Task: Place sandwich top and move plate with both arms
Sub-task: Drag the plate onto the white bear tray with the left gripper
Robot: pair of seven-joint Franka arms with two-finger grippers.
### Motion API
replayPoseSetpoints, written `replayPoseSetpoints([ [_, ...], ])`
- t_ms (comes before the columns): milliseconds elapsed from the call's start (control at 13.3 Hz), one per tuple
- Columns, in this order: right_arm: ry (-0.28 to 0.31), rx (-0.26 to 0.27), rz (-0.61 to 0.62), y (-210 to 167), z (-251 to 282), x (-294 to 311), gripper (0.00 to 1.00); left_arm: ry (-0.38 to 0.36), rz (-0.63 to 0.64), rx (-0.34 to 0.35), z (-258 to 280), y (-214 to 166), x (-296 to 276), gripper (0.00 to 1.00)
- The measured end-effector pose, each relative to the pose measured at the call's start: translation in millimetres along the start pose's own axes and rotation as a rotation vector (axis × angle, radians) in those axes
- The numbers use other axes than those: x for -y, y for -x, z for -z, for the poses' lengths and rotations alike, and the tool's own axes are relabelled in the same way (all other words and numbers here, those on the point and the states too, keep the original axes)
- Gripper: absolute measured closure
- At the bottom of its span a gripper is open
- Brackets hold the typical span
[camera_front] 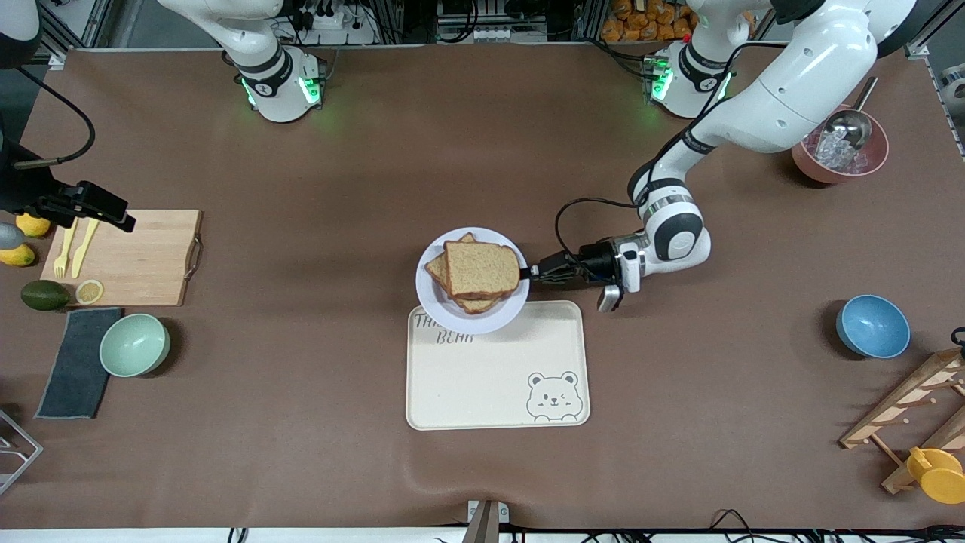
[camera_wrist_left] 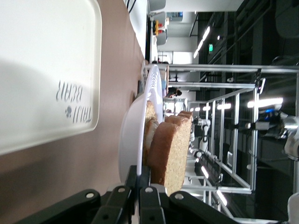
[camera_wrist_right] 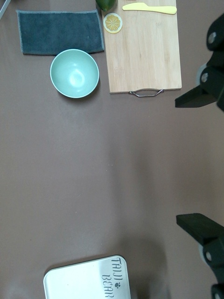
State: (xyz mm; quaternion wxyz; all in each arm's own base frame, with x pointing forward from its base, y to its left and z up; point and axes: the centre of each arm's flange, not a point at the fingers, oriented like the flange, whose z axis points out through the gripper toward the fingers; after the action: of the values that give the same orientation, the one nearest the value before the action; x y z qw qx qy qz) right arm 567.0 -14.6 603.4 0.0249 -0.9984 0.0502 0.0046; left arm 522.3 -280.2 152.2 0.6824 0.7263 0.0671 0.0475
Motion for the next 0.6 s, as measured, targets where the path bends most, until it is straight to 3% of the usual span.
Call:
replayPoseSetpoints([
  [600, 0.000, 0.000, 0.001, 0, 0, 1, 0.00, -0.042, 0.010, -0.070, 44, -56, 4, 0.96],
])
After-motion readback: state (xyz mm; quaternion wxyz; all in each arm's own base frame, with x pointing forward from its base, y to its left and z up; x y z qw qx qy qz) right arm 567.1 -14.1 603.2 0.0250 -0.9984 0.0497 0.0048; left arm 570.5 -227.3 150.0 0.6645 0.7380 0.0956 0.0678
